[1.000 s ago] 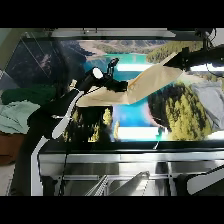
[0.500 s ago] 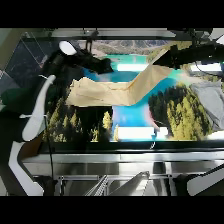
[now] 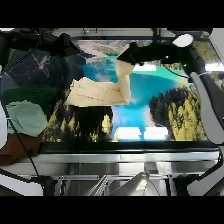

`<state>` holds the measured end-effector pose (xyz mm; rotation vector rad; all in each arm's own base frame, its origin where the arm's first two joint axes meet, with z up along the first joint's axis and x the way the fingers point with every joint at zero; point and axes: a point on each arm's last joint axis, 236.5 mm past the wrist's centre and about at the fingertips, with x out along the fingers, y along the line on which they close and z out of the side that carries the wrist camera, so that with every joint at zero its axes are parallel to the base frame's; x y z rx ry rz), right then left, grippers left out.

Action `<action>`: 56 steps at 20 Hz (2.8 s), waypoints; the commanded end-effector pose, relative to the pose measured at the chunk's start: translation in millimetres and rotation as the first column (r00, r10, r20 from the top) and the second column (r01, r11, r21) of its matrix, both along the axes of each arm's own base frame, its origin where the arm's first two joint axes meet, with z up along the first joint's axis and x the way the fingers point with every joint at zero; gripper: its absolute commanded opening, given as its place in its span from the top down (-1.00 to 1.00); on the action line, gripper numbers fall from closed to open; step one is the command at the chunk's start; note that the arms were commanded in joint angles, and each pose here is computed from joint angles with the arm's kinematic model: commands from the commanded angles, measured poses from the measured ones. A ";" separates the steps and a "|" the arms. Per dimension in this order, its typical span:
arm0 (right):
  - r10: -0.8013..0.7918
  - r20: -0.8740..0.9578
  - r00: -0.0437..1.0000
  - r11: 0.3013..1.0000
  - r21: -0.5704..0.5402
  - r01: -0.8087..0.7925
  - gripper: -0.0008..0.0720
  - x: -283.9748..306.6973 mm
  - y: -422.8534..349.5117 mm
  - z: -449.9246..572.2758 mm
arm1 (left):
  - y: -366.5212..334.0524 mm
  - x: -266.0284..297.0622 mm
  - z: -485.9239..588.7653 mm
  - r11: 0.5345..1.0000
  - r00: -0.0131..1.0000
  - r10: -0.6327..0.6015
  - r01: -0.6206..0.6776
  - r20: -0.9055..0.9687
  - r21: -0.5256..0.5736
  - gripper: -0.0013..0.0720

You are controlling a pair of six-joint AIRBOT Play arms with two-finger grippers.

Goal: Fold the shirts.

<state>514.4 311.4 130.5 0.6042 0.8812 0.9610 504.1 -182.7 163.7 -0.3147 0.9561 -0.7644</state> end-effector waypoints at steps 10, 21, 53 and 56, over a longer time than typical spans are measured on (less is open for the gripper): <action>-0.047 -0.027 0.999 0.998 0.051 0.048 0.93 -0.1 112.8 -70.8 | 54.8 -32.1 -32.7 0.997 0.988 -0.055 0.061 -0.142 0.044 0.93; -0.096 0.125 0.987 0.993 0.082 0.086 0.83 -3.0 160.6 -68.2 | 67.2 -28.9 -33.1 0.997 0.991 -0.047 0.054 -0.123 0.052 0.93; -0.044 -0.369 0.928 0.976 -0.215 -0.039 -0.86 -0.1 -57.5 -176.9 | 79.5 -49.8 -37.5 0.995 0.975 -0.079 0.091 -0.206 0.051 0.94; -0.032 -0.403 0.914 0.973 -0.222 -0.064 -0.86 -7.1 -40.5 -204.8 | 79.5 -49.7 -37.5 0.995 0.975 -0.078 0.091 -0.206 0.051 0.94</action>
